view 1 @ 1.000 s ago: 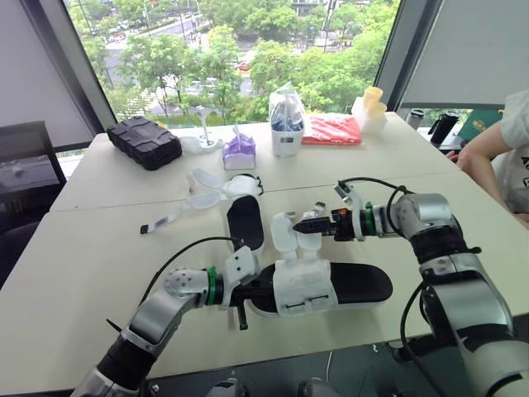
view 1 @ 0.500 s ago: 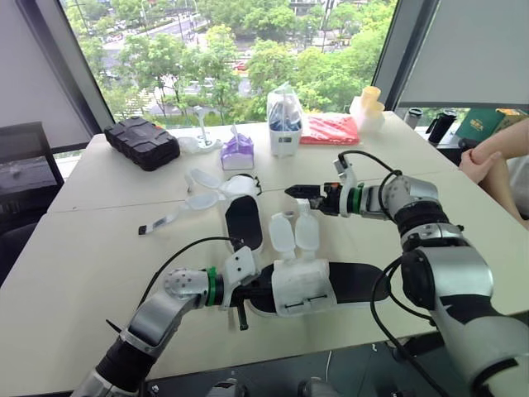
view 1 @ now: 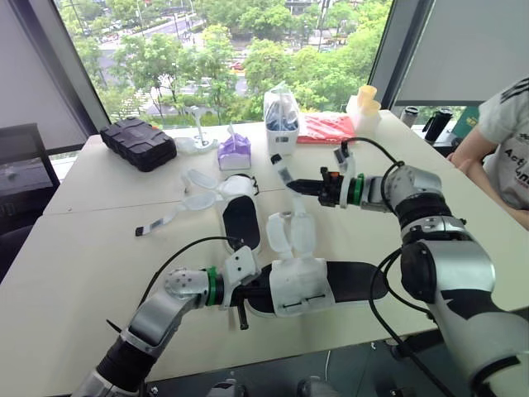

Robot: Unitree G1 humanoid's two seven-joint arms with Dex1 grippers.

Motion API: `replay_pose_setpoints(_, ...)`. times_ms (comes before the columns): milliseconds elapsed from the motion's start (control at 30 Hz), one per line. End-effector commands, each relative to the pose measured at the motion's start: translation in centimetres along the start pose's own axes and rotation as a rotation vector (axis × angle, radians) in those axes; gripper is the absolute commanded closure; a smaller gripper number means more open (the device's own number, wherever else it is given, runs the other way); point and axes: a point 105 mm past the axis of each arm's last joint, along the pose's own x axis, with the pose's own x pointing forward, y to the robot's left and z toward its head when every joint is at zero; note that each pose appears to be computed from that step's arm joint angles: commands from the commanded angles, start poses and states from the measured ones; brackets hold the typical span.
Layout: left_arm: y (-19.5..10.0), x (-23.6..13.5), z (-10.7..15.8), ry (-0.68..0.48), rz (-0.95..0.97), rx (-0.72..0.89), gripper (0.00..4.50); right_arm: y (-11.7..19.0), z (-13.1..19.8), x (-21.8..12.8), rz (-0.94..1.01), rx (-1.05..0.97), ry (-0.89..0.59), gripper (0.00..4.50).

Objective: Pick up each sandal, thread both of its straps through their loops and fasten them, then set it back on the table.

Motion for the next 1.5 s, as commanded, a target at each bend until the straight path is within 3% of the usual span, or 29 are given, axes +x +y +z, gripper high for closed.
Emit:
replay_pose_setpoints(33, -0.2, 0.0, -0.1, 0.004, 0.005, -0.007, 4.5, 5.9, 0.4, -2.1, 0.188, -0.42, 0.01, 4.45)
replay_pose_setpoints(100, -0.2, -0.1, -0.2, 0.004, 0.007, -0.012, 4.5, 7.9, -2.0, -3.3, 0.247, -0.635, 0.049, 4.45)
replay_pose_setpoints(200, -0.1, -0.3, -0.4, 0.009, 0.011, -0.017, 4.5, 7.9, -6.8, -4.5, 0.216, -0.973, 0.21, 4.45)
replay_pose_setpoints(333, 0.0, -0.4, -0.5, 0.013, 0.009, -0.02, 4.5, 7.4, -9.8, -5.4, 0.213, -1.25, 0.241, 4.45)
replay_pose_setpoints(600, 0.2, -0.6, -0.7, 0.024, 0.006, -0.02, 4.5, 7.9, -15.4, -7.7, 0.508, -1.829, 0.235, 4.45)
replay_pose_setpoints(700, 0.2, -0.5, -0.8, 0.025, 0.009, -0.021, 4.5, 7.1, -17.5, -8.7, 0.621, -1.955, 0.28, 4.45)
replay_pose_setpoints(900, 0.1, -0.4, -1.0, 0.023, 0.02, -0.027, 4.5, 5.9, -19.0, -9.2, 0.703, -2.015, 0.328, 4.45)
replay_pose_setpoints(1000, -0.1, -0.5, -1.2, 0.027, 0.019, -0.031, 4.5, 5.5, -19.1, -9.2, 0.712, -2.011, 0.351, 3.72)
replay_pose_setpoints(1167, -0.4, -0.9, -1.4, 0.041, 0.019, -0.028, 4.5, 4.3, -19.7, -10.2, 0.718, -1.955, 0.448, 1.16)
replay_pose_setpoints(1200, -0.4, -0.9, -1.5, 0.042, 0.021, -0.028, 4.5, 4.0, -19.8, -10.7, 0.719, -1.933, 0.487, 0.83)
replay_pose_setpoints(1333, -0.5, -0.9, -1.4, 0.04, 0.027, -0.029, 4.5, 2.8, -19.7, -12.2, 0.701, -1.876, 0.603, 0.83)
replay_pose_setpoints(1500, -0.6, -1.0, -1.4, 0.039, 0.029, -0.031, 4.5, 0.5, -17.9, -14.7, 0.545, -1.748, 0.756, 0.83)
